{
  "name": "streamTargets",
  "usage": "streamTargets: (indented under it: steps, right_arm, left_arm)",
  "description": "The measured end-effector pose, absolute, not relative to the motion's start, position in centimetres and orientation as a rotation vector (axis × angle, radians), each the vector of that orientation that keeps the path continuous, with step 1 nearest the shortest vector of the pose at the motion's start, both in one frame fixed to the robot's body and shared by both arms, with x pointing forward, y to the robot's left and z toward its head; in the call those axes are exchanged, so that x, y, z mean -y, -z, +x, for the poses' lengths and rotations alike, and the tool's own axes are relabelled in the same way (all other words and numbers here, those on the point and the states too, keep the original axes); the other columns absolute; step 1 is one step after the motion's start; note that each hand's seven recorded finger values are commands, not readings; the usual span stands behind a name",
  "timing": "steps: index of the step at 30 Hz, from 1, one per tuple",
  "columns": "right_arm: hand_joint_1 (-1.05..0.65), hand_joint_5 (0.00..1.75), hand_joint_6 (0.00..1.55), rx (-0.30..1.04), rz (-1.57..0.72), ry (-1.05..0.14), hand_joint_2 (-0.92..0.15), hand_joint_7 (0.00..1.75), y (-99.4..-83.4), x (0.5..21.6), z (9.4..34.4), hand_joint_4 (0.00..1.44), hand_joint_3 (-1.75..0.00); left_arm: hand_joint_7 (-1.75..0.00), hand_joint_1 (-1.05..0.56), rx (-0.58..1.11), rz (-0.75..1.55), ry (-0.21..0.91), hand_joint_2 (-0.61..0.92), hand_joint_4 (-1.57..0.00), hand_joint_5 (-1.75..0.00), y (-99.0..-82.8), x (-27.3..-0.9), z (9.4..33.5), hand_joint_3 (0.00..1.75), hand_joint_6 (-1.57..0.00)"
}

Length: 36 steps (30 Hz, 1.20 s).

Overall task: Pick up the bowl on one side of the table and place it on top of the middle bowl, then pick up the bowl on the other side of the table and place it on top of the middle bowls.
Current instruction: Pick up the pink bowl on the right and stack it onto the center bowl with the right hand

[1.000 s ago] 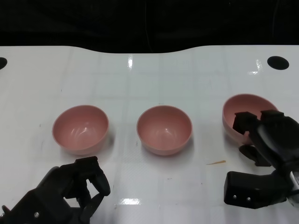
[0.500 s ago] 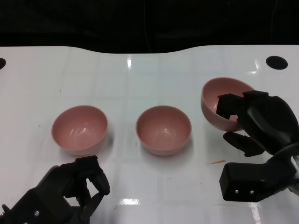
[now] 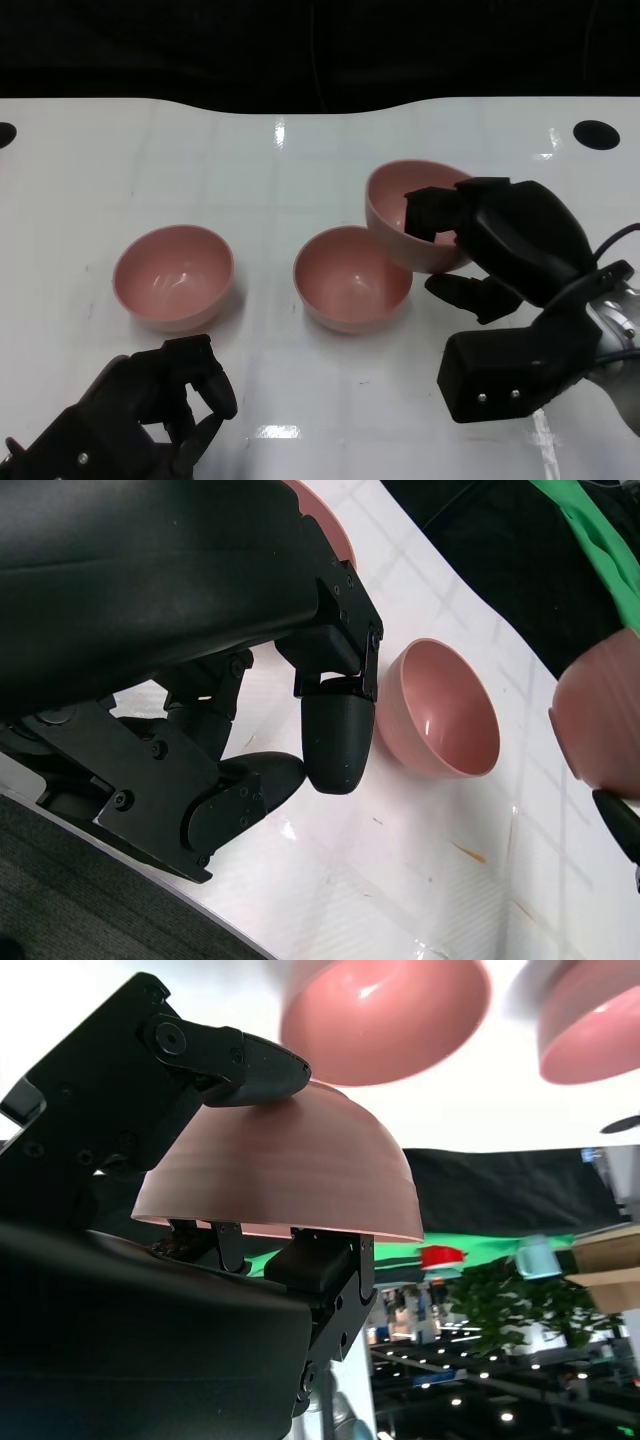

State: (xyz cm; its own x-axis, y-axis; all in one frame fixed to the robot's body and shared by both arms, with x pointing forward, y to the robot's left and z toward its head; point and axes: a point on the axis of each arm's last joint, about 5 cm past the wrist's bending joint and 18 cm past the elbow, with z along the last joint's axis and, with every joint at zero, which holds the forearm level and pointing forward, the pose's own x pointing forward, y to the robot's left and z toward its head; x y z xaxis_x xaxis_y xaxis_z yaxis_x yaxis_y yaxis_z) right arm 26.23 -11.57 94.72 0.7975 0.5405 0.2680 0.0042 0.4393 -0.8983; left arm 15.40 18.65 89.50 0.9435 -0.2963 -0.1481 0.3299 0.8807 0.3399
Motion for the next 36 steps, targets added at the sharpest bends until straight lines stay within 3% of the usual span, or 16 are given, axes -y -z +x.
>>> streamTargets:
  steps: [4, 9, 14, 36]
  right_arm:
    - [-0.21, 1.75, 0.85, 0.611, -1.055, -0.389, -0.40, 1.41, -95.0, 10.2, 26.5, 0.96, -1.21]
    - [-0.18, 1.75, 0.76, 0.606, -1.044, -0.427, -0.29, 1.71, -94.6, 8.9, 26.9, 0.97, -1.30]
    - [-0.18, 1.75, 0.73, 0.585, -1.053, -0.452, -0.30, 1.75, -93.9, 7.9, 27.0, 0.97, -1.28]
    - [-0.15, 1.75, 0.71, 0.548, -1.091, -0.476, -0.32, 1.75, -91.9, 6.8, 27.4, 1.00, -1.14]
  left_arm:
    - [-1.52, -0.08, -0.078, 0.379, 0.333, 0.56, -0.71, -1.74, -89.5, -18.6, 15.4, 1.08, -0.63]
    - [-1.53, -0.09, -0.077, 0.383, 0.333, 0.56, -0.72, -1.74, -89.5, -18.5, 15.4, 1.09, -0.64]
    - [-1.55, -0.08, -0.078, 0.383, 0.333, 0.56, -0.72, -1.75, -89.5, -18.5, 15.4, 1.10, -0.63]
    - [-1.57, -0.10, -0.068, 0.420, 0.341, 0.56, -0.72, -1.75, -89.7, -18.3, 15.3, 1.10, -0.61]
